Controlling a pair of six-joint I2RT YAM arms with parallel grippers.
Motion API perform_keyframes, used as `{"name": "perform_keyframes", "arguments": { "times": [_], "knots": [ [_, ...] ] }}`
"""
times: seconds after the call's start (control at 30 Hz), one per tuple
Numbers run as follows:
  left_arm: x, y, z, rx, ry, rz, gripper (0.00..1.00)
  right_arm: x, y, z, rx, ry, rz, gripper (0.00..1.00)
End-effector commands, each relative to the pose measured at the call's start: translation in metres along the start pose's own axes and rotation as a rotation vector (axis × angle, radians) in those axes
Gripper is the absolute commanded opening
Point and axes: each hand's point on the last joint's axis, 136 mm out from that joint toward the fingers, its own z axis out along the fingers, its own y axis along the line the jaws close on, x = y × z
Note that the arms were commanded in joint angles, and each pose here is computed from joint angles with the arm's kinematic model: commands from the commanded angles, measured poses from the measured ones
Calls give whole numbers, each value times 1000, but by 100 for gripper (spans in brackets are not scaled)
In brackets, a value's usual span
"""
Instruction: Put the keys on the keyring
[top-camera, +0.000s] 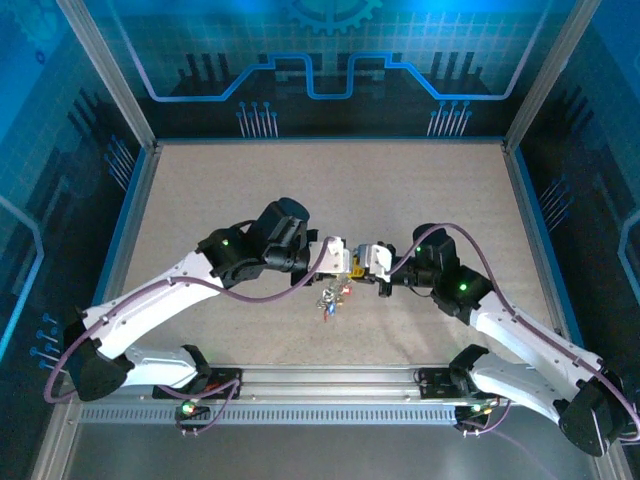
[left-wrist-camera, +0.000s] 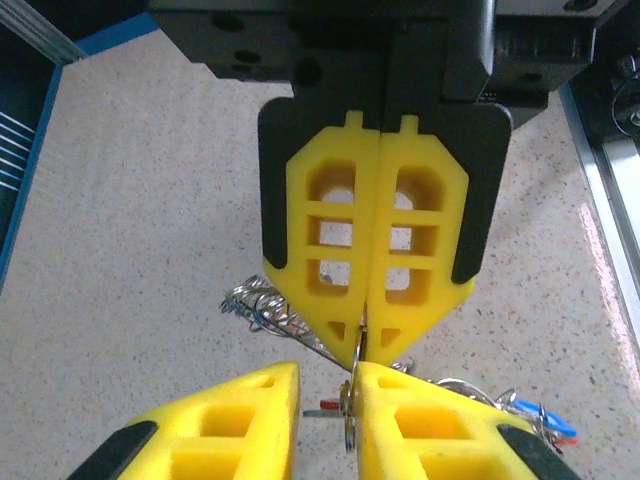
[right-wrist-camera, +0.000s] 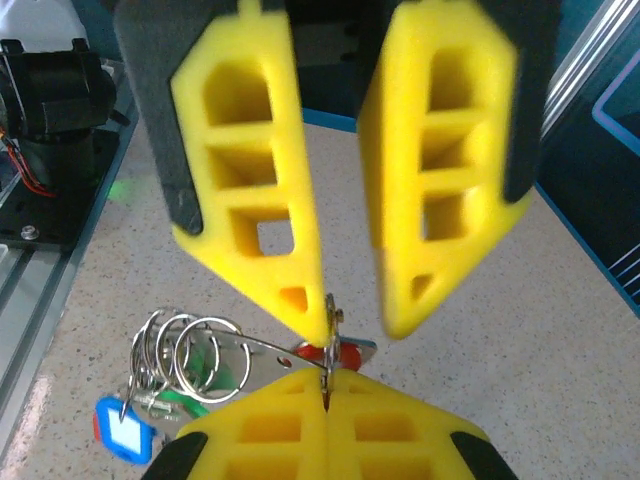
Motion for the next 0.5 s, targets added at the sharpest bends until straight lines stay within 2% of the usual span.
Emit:
{"name": "perform_keyframes", "arguments": {
  "times": [0.0, 0.2, 0.47],
  "knots": [
    [-9, 5, -10, -38, -73, -13, 23, -24, -2, -6, 42, -120, -35, 0],
    [-5, -8, -10, -33, -139, -28, 26, -31, -6, -14, 109, -195, -55, 0],
    [-5, -12, -9, -50, -211, -71, 26, -33, -7, -15, 113, -209, -48, 0]
  ]
}}
